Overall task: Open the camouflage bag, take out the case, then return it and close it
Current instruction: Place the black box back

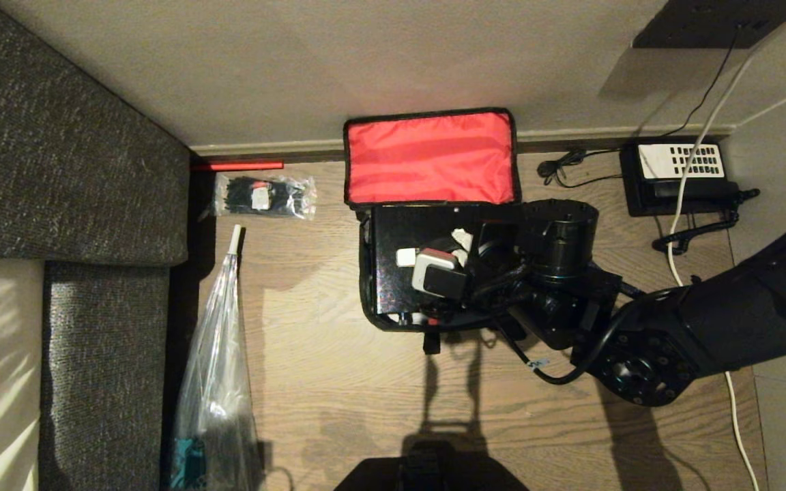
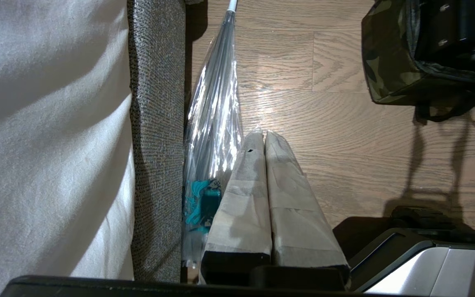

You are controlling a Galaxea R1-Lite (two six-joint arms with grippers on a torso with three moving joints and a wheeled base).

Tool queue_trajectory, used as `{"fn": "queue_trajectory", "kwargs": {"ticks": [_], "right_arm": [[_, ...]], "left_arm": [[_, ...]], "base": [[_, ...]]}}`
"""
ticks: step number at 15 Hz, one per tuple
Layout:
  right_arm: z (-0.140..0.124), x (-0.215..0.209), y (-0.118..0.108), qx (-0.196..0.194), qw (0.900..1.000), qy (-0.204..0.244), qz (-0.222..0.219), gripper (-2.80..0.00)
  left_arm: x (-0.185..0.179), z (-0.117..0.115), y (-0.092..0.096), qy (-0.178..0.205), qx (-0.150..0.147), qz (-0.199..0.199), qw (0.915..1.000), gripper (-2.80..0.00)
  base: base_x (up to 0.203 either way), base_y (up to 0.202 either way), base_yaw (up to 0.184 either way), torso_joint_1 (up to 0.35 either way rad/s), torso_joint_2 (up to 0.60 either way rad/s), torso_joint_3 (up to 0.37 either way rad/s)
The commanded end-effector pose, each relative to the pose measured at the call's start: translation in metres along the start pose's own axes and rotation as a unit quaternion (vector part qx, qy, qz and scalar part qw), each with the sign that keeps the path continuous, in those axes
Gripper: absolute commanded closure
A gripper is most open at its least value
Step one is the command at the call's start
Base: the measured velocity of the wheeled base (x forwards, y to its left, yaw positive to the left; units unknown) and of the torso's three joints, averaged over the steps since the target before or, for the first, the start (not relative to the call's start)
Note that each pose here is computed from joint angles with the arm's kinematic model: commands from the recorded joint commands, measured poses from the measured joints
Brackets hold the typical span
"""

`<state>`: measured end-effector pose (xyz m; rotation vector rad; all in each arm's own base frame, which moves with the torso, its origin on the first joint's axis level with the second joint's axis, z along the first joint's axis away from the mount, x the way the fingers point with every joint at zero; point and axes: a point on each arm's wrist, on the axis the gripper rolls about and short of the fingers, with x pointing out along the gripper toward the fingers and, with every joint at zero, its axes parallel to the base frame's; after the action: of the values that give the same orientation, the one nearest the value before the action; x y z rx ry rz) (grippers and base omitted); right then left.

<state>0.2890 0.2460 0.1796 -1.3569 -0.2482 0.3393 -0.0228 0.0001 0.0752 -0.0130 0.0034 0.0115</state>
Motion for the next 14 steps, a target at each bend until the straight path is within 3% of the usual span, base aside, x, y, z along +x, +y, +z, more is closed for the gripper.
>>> {"fn": "queue_trajectory", "kwargs": {"ticks": [1,10,11,14], "right_arm": [[0.0,0.015,0.013,-0.006,1.0,0.002,0.007,0.0],[-0.003,0.037,0.037,-0.01,1.0,0.009,0.025,0.0],[-0.002,0.039,0.037,-0.01,1.0,0.009,0.024,-2.8],[-0.005,0.04,0.043,-0.015,0.999,0.014,0.036,-2.8]], "left_arm": [[0.0,-0.001,0.0,0.001,0.0,0.0,1.0,0.0],[0.0,-0.001,0.0,0.001,0.0,0.0,1.0,0.0],[0.0,-0.001,0.0,0.001,0.0,0.0,1.0,0.0],[0.0,-0.001,0.0,0.001,0.0,0.0,1.0,0.0]], "base": [[0.0,0.0,0.0,0.0,0.0,0.0],[0.0,0.0,0.0,0.0,0.0,0.0],[0.0,0.0,0.0,0.0,0.0,0.0],[0.0,0.0,0.0,0.001,-0.01,0.008]]}}
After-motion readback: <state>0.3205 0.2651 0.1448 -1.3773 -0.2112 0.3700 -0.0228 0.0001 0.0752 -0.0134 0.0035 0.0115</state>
